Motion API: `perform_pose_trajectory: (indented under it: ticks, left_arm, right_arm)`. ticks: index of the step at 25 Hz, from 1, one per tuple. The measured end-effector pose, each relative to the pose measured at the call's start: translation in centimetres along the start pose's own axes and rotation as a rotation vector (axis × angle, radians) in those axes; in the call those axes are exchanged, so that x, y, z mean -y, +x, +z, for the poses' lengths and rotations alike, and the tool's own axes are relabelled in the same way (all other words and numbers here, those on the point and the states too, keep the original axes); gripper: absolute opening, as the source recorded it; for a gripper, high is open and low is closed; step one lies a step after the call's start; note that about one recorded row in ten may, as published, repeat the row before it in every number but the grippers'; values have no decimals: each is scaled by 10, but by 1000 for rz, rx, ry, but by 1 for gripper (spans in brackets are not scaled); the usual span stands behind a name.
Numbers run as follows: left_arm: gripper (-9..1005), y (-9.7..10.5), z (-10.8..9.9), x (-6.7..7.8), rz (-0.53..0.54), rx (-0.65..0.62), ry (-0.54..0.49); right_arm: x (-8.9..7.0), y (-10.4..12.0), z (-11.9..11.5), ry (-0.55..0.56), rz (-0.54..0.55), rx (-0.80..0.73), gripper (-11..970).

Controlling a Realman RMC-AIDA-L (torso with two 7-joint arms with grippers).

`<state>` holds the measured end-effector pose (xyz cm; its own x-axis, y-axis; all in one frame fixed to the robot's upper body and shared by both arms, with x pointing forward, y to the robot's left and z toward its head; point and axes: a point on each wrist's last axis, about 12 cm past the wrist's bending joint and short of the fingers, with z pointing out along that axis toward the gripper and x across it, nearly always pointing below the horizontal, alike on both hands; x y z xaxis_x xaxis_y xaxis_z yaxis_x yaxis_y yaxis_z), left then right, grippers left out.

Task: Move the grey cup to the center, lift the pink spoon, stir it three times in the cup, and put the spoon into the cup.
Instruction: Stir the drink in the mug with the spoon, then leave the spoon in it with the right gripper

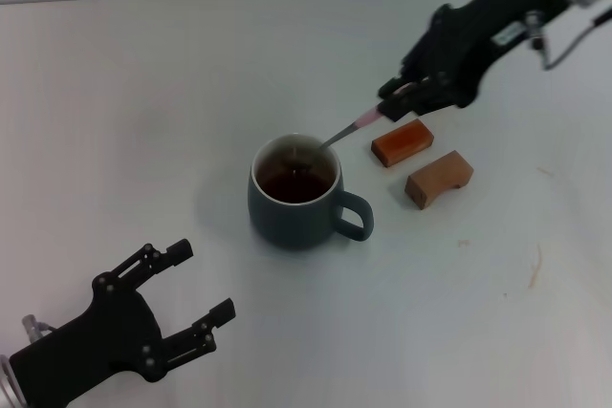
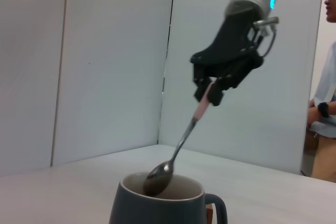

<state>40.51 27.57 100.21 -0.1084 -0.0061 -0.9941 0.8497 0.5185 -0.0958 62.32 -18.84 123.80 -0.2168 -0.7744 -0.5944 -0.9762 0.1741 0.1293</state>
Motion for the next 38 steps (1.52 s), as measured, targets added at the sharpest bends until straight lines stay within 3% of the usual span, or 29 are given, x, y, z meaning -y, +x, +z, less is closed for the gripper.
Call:
perform_pose_trajectory:
  ticks: [8, 14, 24, 31, 38]
  left_arm:
    - [842, 0, 3, 1, -2, 6, 4]
    - [842, -1, 5, 2, -6, 15, 8]
    - [842, 0, 6, 1, -6, 14, 7]
    - [842, -1, 7, 0, -3, 15, 6]
    - [842, -2, 7, -1, -1, 18, 2]
  right_arm:
    - [-10, -50, 41, 18, -139, -196, 123]
    - [-20, -70, 63, 9, -215, -318, 123]
    - [-18, -83, 68, 65, -246, -337, 124]
    - [-24, -85, 68, 35, -254, -400, 123]
    - [-26, -96, 73, 45, -288, -357, 123]
